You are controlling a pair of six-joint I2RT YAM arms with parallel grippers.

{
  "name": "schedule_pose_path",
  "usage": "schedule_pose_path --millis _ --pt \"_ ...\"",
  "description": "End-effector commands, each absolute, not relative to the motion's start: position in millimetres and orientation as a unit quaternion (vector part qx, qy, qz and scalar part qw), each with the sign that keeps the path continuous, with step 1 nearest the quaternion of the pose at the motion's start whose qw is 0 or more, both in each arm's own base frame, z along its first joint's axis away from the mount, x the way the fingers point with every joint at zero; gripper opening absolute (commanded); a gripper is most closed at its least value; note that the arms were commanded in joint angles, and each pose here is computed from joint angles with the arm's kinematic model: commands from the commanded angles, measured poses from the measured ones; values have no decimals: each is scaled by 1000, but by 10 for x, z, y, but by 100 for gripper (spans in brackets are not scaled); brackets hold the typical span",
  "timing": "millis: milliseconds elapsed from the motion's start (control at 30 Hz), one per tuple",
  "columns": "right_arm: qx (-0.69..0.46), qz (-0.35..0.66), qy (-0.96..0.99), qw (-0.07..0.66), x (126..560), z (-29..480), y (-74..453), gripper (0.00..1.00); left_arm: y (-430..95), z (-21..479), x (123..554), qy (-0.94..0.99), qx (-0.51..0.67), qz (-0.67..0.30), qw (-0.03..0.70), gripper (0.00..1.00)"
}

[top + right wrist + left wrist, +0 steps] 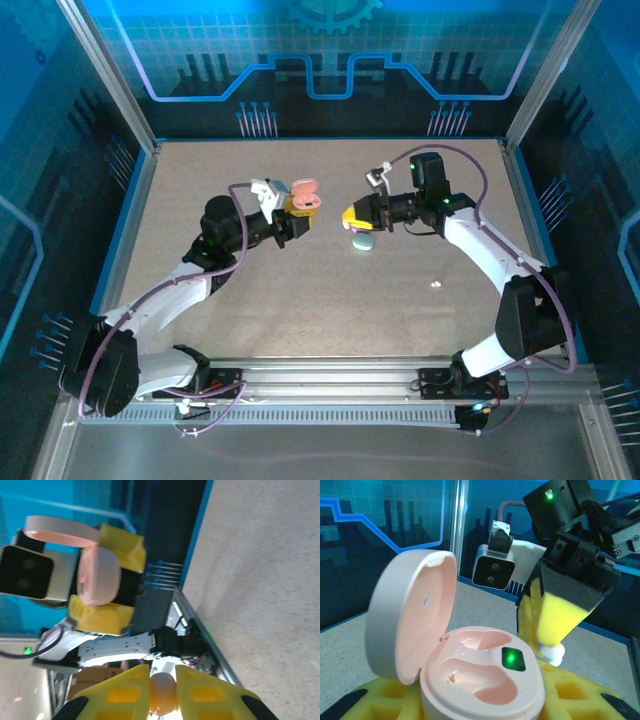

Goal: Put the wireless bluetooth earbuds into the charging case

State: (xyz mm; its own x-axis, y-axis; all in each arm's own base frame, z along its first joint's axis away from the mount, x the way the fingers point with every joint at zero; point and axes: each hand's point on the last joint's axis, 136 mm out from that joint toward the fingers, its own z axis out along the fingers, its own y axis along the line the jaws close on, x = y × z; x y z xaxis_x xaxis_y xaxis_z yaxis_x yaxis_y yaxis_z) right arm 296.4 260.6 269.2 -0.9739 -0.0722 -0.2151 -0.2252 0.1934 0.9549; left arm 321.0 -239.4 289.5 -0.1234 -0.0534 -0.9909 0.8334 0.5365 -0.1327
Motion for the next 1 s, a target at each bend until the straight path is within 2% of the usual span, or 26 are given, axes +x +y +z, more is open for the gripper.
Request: schedule_pose_path --millis 0,500,967 --pt "-135 663 735 51 2897 3045 2612 16 -2451 3032 3161 618 329 -391 598 31" --pt "-161 611 764 133 2933 3326 2781 18 -2654 3133 3021 568 398 -403 597 31" --pt "-178 614 755 148 2870 3435 2873 17 -2742 3136 2991 564 407 -408 592 31"
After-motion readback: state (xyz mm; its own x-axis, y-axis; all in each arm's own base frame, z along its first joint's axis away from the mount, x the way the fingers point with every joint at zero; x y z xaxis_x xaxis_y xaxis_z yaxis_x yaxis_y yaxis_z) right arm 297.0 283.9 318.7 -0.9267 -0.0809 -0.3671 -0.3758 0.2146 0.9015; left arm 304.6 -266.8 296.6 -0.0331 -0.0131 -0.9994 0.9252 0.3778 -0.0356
